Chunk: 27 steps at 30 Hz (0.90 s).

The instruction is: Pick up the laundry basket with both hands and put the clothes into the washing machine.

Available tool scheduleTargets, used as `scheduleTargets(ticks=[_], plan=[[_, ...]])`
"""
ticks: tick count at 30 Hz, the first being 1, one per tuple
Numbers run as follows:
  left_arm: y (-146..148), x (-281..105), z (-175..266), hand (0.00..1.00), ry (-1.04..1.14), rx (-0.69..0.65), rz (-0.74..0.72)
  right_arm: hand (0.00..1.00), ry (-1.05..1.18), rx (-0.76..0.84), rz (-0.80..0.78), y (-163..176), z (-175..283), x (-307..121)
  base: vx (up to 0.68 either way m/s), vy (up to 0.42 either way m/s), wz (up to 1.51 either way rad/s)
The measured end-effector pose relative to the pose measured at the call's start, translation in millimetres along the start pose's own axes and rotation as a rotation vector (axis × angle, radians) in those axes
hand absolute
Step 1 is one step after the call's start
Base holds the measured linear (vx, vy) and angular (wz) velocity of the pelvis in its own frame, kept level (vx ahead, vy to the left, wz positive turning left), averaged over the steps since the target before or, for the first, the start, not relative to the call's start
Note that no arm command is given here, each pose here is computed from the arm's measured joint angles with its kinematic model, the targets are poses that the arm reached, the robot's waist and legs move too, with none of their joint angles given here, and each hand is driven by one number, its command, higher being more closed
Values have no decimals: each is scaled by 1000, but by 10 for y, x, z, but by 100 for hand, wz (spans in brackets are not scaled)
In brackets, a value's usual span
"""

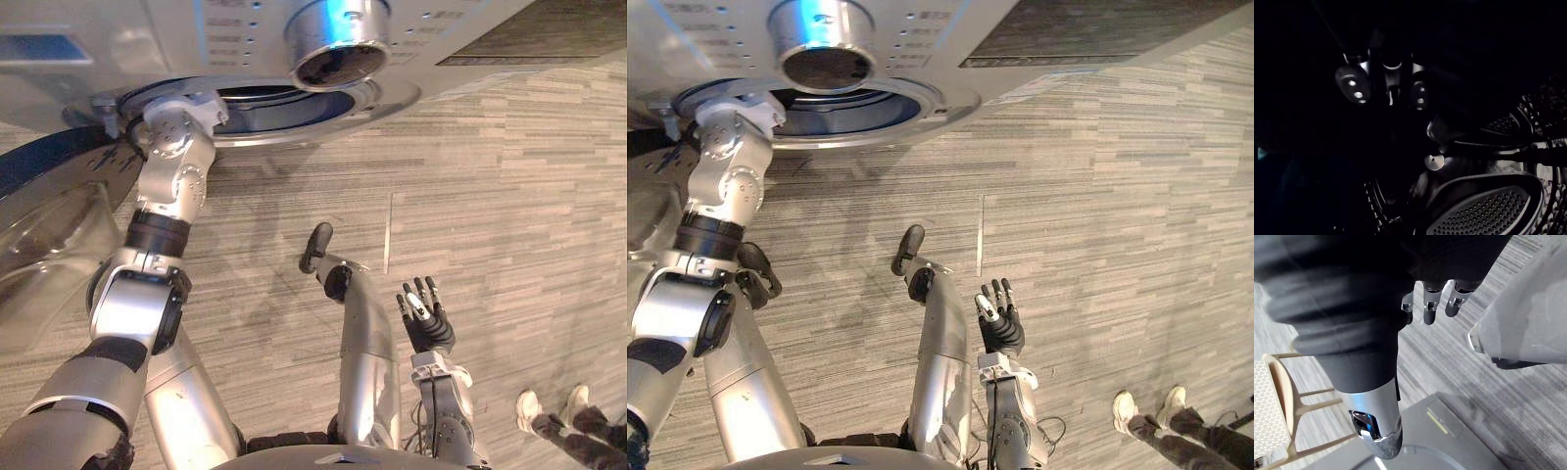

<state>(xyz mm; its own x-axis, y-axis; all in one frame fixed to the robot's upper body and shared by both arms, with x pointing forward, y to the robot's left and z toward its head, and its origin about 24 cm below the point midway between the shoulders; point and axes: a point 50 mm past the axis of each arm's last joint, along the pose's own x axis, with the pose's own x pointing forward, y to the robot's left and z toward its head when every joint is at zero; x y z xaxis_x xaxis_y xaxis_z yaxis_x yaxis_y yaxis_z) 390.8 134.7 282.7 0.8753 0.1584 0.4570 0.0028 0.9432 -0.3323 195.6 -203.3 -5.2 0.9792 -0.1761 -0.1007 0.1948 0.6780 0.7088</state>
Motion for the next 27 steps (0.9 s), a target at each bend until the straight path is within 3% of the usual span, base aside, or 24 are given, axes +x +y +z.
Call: scheduleTargets(ticks=[4, 5, 7, 11, 18, 24, 27], plan=[[-247, 56, 19, 100, 12, -48, -49, 0, -17, -8, -11, -36, 56, 4, -89, 75, -13], [-369, 90, 81, 0, 10, -64, -74, 0, -18, -8, -10, -34, 58, 6, -103, 122, -36], [-549, 154, 289, 0, -32, -106, -122, 0, -18, -7, -8, -30, 57, 8, -108, 137, -47], [-517, 222, 487, 0, -84, -260, -97, 0, -11, -3, -28, -56, 33, -1, -84, 147, -59], [-433, 164, 587, 0, -142, -382, -64, 0, -8, 9, -35, -55, 3, -10, -62, 75, -18], [-68, 74, 411, 0, -170, -377, 28, 0, 1, 17, -28, -30, -31, -12, -28, -21, 14], [464, -129, -145, 0, -44, -301, 182, 0, 24, 19, -8, 11, -90, -1, -18, -96, 30]])
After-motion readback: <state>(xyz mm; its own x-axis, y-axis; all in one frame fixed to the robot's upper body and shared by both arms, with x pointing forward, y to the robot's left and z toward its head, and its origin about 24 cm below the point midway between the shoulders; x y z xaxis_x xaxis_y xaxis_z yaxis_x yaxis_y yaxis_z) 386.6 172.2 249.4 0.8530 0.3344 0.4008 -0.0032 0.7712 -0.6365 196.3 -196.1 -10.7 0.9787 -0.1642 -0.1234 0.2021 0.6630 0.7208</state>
